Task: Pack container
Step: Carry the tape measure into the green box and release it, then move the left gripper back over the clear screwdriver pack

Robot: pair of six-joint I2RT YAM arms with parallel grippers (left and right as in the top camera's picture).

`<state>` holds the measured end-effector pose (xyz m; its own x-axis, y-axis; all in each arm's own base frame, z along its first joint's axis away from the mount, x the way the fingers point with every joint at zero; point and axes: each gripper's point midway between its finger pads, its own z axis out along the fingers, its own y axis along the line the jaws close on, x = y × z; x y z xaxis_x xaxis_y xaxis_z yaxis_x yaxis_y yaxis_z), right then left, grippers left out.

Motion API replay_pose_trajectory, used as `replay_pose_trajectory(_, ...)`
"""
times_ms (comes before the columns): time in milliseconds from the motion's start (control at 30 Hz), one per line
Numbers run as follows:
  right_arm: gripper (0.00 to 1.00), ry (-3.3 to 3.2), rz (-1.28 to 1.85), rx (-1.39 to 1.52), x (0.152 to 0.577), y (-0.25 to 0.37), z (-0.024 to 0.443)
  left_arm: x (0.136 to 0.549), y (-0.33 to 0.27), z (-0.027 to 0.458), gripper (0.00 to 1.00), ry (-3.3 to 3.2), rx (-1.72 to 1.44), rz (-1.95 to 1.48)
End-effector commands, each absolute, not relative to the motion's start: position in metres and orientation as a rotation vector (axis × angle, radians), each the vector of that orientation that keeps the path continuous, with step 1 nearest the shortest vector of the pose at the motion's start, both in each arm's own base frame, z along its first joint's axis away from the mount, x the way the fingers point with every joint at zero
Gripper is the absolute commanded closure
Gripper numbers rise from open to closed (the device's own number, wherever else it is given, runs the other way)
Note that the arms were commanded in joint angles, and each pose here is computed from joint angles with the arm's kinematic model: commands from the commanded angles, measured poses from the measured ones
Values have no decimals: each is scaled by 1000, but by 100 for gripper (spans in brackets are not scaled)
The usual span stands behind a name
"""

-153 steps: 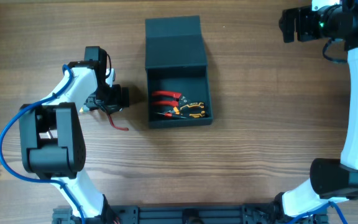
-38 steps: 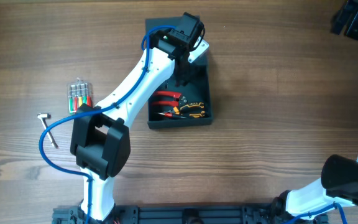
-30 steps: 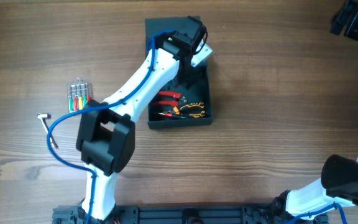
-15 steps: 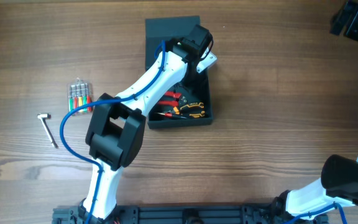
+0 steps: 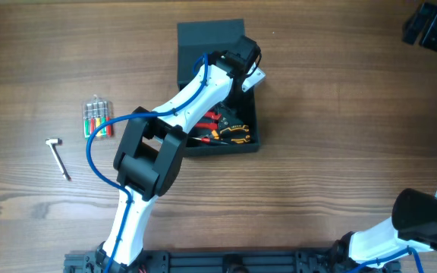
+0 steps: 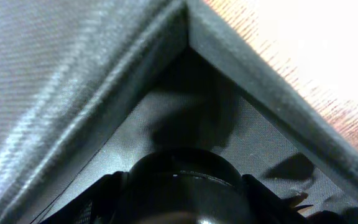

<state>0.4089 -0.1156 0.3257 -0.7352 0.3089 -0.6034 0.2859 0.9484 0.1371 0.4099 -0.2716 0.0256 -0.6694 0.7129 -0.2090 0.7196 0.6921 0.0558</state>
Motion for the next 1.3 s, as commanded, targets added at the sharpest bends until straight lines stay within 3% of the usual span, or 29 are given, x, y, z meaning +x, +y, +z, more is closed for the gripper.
replay_pose_trajectory(0,0,2414,51,398,401,-110,338,412,-277,28,17,2673,1175,-72)
replay_pose_trajectory(133,0,2416,51,398,401,-110,337,407,-273,27,1,2695,1185,-66)
replay_pose_trajectory(367,0,2416,51,398,401,-110,337,407,-266,43,0,2701,1138,-25)
replay_pose_trajectory(633,0,2416,51,398,401,-110,337,406,-246,105,0,2674,962,61)
replay_pose_trajectory(833,0,2418,51,398,401,-109,337,405,-176,197,0,2621,591,224)
replay_pose_trajectory(1000,0,2420,52,399,400,-109,337,399,-81,270,0,2556,98,181)
replay_pose_trajectory(1100,0,2420,52,399,400,-109,337,392,-13,287,0,2540,-147,217)
replay_pose_trajectory(1267,0,2420,52,398,400,-109,337,376,77,272,0,2572,-520,281)
